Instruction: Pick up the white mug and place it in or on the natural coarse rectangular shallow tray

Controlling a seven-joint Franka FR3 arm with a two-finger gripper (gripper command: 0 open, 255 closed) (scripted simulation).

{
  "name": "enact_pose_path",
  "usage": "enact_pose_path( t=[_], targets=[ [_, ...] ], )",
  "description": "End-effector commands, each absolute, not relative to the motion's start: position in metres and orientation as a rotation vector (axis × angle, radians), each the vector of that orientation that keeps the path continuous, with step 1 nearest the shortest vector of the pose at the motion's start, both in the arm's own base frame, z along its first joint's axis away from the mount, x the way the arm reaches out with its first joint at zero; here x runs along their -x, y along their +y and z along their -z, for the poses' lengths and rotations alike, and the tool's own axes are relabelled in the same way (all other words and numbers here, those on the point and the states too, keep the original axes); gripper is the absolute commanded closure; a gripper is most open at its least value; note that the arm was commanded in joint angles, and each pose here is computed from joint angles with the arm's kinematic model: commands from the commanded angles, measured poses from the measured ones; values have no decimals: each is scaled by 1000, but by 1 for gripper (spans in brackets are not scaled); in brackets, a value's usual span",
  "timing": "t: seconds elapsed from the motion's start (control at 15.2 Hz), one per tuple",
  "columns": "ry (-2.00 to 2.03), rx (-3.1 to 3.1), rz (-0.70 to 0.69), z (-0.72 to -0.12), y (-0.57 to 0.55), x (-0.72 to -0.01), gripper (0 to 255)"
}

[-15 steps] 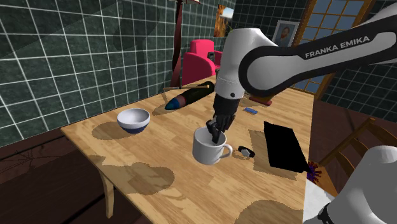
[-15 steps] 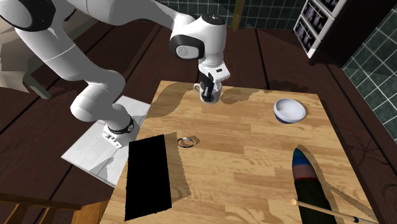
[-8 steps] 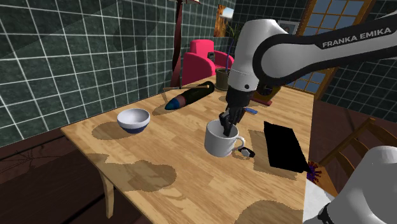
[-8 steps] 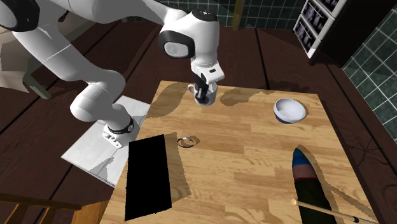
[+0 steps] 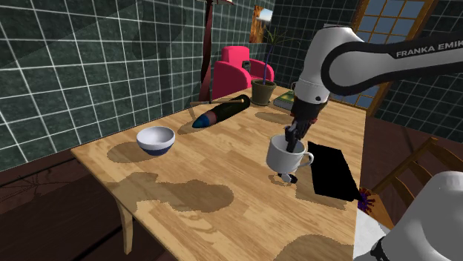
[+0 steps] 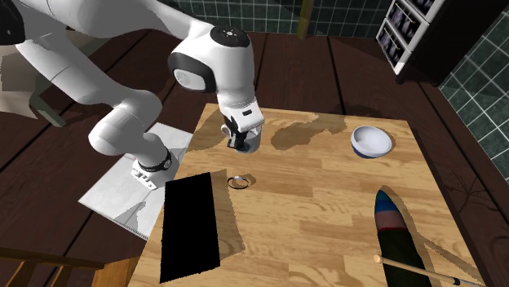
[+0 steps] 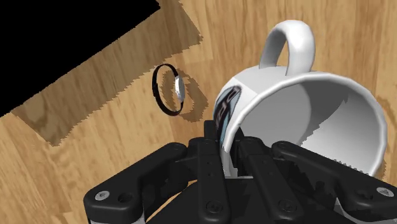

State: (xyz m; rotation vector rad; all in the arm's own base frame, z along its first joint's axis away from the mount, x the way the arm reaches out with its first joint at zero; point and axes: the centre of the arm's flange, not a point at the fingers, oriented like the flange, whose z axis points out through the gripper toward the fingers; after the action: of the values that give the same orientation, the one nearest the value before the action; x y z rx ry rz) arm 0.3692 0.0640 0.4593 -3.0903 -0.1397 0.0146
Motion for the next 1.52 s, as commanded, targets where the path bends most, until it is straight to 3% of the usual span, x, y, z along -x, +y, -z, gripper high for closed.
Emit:
enact_pose_path(
  t=[0.0,1.45],
  targets=[
    [-142,3089,-14,-460,38,-358,255],
    [-142,3089,-14,-461,-221,-282,255]
  ],
)
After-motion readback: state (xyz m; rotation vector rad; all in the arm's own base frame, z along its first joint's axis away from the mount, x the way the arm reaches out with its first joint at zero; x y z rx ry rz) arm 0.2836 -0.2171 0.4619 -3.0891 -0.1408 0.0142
